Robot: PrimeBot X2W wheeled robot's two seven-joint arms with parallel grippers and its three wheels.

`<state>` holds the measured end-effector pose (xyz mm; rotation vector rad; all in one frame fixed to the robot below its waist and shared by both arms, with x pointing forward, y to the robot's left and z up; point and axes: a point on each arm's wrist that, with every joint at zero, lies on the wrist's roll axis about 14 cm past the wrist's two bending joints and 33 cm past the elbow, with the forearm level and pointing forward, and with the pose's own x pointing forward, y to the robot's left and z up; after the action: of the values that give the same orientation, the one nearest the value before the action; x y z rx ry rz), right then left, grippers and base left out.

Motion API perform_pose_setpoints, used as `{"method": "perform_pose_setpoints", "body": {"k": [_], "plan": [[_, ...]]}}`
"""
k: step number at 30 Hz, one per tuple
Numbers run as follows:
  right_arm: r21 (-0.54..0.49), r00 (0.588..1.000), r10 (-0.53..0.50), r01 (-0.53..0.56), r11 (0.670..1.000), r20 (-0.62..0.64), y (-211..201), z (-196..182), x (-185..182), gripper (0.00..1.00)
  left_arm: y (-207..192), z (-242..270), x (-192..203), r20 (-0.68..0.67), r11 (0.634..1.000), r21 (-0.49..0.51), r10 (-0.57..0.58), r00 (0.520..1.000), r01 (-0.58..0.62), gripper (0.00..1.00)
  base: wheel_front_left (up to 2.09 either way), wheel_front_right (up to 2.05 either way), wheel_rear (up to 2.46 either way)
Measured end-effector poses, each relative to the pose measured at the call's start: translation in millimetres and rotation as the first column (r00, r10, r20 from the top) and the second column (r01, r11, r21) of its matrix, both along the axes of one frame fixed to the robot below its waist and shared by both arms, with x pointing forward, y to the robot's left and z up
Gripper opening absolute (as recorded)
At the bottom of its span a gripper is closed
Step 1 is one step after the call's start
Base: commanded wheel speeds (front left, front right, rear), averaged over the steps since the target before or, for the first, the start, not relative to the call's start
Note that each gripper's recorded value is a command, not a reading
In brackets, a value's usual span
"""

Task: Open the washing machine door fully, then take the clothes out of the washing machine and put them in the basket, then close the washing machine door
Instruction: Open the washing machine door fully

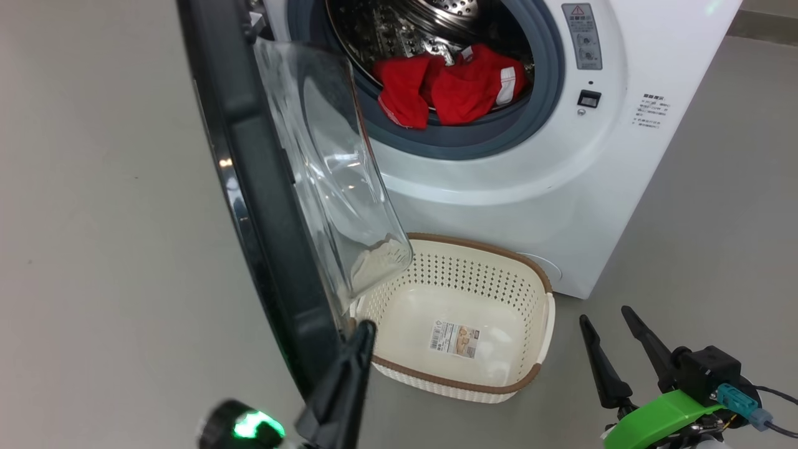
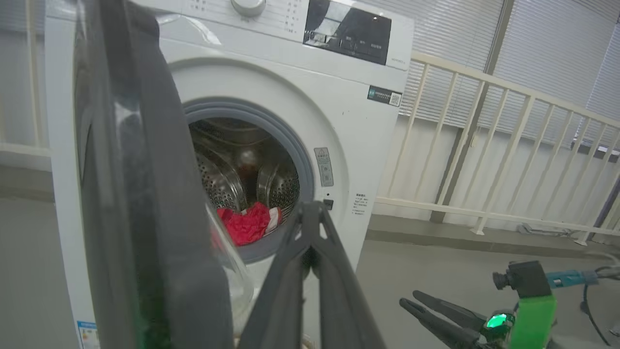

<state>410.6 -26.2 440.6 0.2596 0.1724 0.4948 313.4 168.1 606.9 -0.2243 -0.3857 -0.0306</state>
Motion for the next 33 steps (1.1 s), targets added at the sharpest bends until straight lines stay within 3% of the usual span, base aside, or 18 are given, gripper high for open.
{"method": "perform_pose_setpoints", "body": {"k": [5, 8, 19, 33], "plan": [[0.000, 1.000, -0.004, 0.004, 1.000, -0.005, -2, -2, -1, 1.00, -11, -65, 5, -0.199, 0.992, -0.121, -0.057, 0.978, 0.033, 0.00, 0.00, 0.00, 0.00], [0.000, 1.000, -0.008, 0.008, 1.000, -0.006, -3, -2, -1, 1.00, -5, -88, 4, -0.271, 0.991, -0.134, -0.041, 0.962, 0.005, 0.00, 0.00, 0.00, 0.00], [0.009, 1.000, 0.001, -0.001, 1.000, 0.001, 2, 2, -2, 1.00, 18, -100, 2, -0.308, 0.988, -0.132, 0.034, 0.951, -0.078, 0.00, 0.00, 0.00, 0.00], [0.017, 0.999, 0.035, -0.036, 0.999, 0.005, 16, 4, -2, 1.00, 84, -109, -23, -0.340, 0.952, -0.084, 0.251, 0.906, -0.295, 0.00, 0.00, 0.00, 0.00]]}}
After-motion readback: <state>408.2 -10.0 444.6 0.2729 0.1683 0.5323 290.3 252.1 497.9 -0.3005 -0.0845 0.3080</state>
